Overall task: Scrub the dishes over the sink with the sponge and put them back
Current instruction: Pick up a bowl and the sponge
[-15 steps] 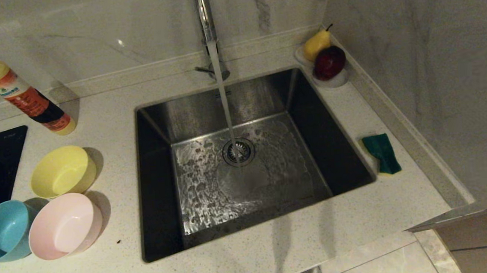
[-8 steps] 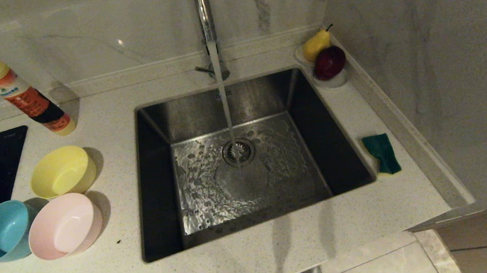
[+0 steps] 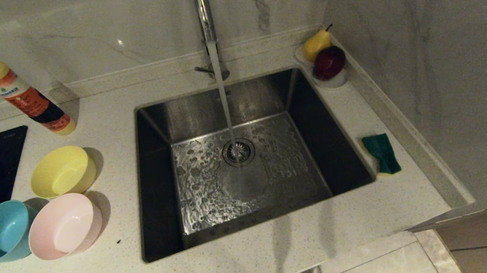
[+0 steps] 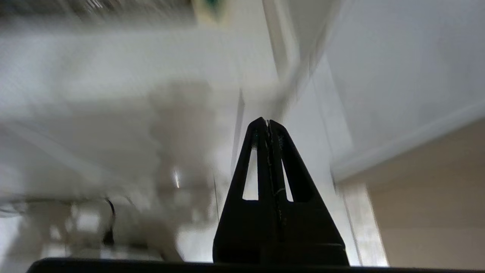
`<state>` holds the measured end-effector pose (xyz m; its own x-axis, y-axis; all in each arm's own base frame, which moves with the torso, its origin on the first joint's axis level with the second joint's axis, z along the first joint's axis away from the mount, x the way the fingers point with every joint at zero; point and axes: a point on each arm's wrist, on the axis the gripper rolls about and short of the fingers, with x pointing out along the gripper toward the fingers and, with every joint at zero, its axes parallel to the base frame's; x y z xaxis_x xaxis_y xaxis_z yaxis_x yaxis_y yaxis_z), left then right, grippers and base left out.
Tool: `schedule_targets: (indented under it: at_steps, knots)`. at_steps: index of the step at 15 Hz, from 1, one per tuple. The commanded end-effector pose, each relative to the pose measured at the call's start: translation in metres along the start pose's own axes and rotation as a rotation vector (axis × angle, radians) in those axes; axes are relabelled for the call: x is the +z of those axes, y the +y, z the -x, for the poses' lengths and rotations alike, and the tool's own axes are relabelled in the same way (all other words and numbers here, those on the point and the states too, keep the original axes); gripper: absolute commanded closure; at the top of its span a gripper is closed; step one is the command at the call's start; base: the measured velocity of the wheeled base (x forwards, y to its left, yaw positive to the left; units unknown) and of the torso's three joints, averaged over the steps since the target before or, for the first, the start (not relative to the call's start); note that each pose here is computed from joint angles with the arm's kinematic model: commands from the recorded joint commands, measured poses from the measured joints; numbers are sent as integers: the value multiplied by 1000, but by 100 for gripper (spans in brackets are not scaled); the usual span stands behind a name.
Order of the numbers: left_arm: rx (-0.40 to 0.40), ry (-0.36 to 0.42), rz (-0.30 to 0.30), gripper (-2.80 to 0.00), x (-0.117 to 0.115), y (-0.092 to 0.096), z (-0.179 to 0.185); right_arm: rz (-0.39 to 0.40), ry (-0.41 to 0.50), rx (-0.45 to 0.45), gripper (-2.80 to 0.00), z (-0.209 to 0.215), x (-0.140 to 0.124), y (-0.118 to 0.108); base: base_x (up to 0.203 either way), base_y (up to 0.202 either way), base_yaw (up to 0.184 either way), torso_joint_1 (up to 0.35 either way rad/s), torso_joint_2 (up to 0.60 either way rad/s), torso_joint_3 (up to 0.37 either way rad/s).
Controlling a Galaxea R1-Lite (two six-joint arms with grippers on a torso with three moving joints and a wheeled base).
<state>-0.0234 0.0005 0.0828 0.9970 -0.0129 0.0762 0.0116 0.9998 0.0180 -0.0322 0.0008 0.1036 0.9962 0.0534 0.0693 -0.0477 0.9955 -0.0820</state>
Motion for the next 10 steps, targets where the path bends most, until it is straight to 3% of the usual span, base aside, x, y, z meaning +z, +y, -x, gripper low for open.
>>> schedule_targets:
  at_steps: [1,4,10]
  knots:
    - [0,30,0,0,-9,0,-2,4,-38,44,0,3,46,-2,0,0,0,0,0,0]
    - [0,30,0,0,-9,0,-2,1,9,114,0,-14,92,-5,0,0,0,0,0,0]
    - [0,30,0,0,-9,0,-2,-17,225,224,0,-103,143,-11,0,0,0,0,0,0]
